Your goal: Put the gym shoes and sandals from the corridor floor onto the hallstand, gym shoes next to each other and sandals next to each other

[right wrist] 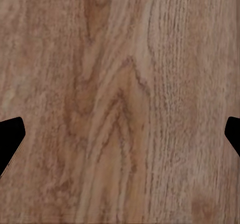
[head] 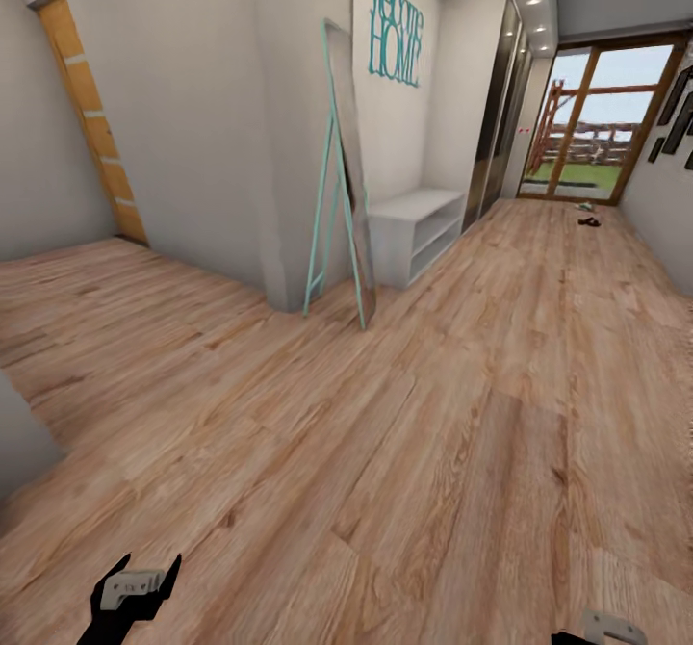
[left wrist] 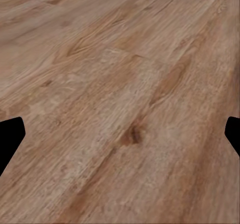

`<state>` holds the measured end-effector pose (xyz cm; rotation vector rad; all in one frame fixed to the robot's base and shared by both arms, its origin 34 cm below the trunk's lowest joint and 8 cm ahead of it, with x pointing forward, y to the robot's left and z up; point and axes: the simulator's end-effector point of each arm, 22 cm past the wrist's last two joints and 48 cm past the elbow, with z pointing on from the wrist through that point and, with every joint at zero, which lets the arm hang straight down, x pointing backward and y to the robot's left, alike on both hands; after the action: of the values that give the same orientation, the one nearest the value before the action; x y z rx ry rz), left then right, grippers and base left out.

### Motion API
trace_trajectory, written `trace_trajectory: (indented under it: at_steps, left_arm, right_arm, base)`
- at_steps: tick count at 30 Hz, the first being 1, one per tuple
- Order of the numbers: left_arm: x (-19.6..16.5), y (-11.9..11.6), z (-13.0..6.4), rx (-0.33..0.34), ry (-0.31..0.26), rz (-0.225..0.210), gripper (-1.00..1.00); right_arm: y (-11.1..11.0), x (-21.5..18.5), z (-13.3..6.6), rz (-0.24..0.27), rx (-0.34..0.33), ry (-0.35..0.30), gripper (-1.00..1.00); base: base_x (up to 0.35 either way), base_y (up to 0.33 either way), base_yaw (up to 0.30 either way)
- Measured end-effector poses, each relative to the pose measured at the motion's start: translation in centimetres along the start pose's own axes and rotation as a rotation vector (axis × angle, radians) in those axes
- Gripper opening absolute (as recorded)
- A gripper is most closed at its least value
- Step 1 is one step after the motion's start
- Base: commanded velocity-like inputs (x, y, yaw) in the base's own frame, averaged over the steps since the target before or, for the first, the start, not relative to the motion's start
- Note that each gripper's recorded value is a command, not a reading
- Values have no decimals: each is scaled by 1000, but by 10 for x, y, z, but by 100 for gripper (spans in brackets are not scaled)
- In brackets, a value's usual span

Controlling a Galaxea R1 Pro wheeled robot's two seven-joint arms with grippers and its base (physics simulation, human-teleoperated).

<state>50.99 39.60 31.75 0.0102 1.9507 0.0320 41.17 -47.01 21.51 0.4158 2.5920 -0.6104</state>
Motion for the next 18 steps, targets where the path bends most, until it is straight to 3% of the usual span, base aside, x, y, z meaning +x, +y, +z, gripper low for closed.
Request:
trace_trajectory:
  at_steps: [18]
  left_arm:
    - [5, 0, 0, 0, 10, 0, 100]
  right_arm:
    - [0, 4, 2, -5, 2, 9, 100]
  base:
    - [341, -21, -248]
